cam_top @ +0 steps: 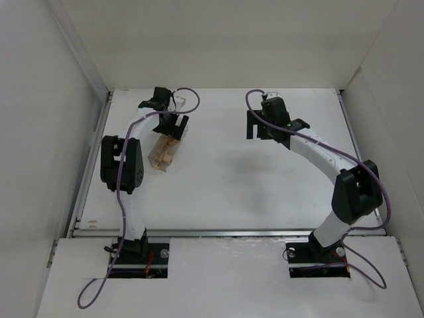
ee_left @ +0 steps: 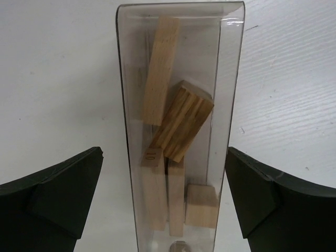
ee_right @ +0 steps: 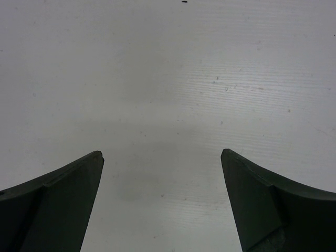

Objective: Build the wood block tower

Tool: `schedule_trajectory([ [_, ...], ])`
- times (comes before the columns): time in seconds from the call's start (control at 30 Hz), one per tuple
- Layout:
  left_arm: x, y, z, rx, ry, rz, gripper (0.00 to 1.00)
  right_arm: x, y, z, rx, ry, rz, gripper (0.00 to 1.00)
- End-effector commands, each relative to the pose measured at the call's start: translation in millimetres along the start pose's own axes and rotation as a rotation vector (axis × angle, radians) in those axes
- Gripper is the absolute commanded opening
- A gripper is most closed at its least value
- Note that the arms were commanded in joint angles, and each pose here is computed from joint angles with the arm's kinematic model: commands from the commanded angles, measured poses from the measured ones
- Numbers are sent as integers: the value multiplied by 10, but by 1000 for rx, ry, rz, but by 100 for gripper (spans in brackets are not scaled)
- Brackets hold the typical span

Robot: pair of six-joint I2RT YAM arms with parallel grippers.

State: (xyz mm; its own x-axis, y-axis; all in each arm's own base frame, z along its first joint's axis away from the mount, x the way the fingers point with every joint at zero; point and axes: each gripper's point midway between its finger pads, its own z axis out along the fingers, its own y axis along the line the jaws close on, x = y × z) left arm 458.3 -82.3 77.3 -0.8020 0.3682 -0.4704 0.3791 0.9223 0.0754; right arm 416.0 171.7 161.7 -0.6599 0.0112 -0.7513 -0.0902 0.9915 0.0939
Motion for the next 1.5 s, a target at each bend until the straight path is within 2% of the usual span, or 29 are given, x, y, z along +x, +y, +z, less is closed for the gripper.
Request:
schedule_trajectory([
  [0.0,-111,-58,-145,-20,-48,30,100,-127,83,-22,-7,-32,-19,99],
  [0.07,-79,-59,-93,-18,-35,39,100,-100,81,7,-4,-23,-21,99],
  [0.13,76,-88,-10,-4,28,38,96,-111,112,-14,-2,-25,-28,99],
  [0.23,244,-80,108,28,82,18,83,-122,75,-12,17,-31,-37,99],
  [0.3,294,-128,127,49,92,5,77,-96,87,-22,24,-26,-45,99],
  [0.43,250,-129,95,44,73,-18,47,-107,53,-21,43,-32,-45,99],
  [0.47,209,-122,40,42,62,-17,30,-146,64,-32,41,-40,-43,99],
  [0.57,48,-110,-70,-4,23,-20,15,-119,62,-2,43,-32,-45,99],
  [0.6,-6,-131,-91,-22,14,-6,7,-108,102,-9,36,-31,-51,99],
  [0.67,-102,-187,-187,-98,-6,50,0,-131,90,-23,45,-34,-51,99],
  [0.83,-349,-273,-265,-363,-75,168,0,-130,99,-30,55,-39,-57,99],
  [1.0,-370,-323,-315,-649,-104,267,0,-178,-102,-64,178,-63,-15,99],
  [1.13,-354,-407,-314,-763,-122,320,0,-179,-305,-125,298,-73,17,99],
  [1.3,-323,-518,-284,-779,-129,343,0,-134,-448,-161,385,-65,31,99],
  [1.47,-435,-632,-304,-669,-152,289,0,-73,-399,-134,353,-42,29,99],
])
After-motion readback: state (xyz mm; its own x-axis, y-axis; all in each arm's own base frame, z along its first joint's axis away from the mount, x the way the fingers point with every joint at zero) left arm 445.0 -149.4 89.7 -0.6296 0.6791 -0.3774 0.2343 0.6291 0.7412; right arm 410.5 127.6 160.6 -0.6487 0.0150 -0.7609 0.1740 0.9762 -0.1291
